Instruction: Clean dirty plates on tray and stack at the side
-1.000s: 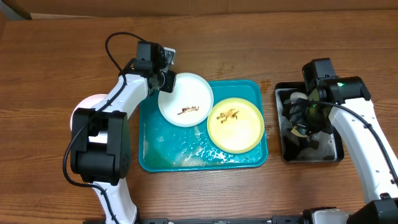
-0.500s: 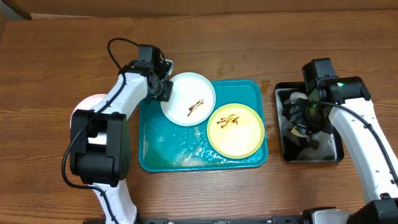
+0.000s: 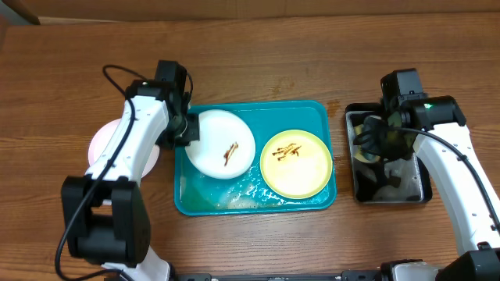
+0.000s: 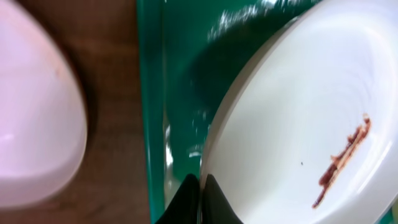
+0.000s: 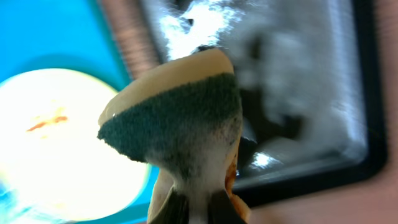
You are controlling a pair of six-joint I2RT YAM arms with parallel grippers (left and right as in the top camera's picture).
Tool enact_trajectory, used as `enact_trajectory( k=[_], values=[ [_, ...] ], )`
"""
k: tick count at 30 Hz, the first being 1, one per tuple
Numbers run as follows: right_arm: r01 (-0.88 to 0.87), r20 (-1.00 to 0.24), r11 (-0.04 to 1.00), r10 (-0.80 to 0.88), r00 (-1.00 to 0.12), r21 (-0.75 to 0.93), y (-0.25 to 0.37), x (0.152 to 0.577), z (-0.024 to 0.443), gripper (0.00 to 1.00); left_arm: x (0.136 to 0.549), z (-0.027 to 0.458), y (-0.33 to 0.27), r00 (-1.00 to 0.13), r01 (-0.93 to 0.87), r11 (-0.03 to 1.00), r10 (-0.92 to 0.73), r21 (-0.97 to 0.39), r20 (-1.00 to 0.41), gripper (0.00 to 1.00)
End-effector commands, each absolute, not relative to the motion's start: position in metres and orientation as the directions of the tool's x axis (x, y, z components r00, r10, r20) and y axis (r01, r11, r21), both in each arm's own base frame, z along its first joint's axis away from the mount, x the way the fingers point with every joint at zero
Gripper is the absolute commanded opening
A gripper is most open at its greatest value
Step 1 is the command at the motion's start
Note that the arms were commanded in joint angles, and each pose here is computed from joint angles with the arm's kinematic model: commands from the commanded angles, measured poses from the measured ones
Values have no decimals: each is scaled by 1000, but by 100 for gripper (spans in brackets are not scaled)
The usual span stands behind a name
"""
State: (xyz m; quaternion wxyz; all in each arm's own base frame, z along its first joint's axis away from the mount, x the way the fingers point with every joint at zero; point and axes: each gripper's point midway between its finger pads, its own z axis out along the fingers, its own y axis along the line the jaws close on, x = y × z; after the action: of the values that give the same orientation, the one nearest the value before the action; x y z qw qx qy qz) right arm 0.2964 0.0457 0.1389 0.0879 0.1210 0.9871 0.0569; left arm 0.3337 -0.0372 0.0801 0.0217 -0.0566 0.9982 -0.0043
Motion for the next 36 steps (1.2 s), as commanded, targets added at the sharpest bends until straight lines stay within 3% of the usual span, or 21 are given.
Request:
enact_trajectory(
  k=[1, 7, 12, 24, 36],
  values=[
    [-20, -186, 901, 68, -980, 433, 111, 300, 162, 4, 317, 85, -33, -978, -208, 978, -208, 13, 3, 4],
    [-246, -309, 777, -70, -948, 579, 189, 305, 187, 4, 285, 67, -16, -967, -230, 964, -242, 135, 85, 4],
    [-323, -297, 732, -171, -939, 600, 245, 283, 182, 4, 262, 45, -9, -954, -245, 953, -270, 176, 134, 4],
    [-323, -140, 703, -306, -942, 634, 351, 233, 115, 4, 248, 33, -8, -943, -259, 946, -291, 193, 163, 4],
    [-273, -68, 716, -301, -951, 642, 387, 222, 69, 4, 246, 33, -8, -941, -257, 946, -291, 195, 170, 4]
  ],
)
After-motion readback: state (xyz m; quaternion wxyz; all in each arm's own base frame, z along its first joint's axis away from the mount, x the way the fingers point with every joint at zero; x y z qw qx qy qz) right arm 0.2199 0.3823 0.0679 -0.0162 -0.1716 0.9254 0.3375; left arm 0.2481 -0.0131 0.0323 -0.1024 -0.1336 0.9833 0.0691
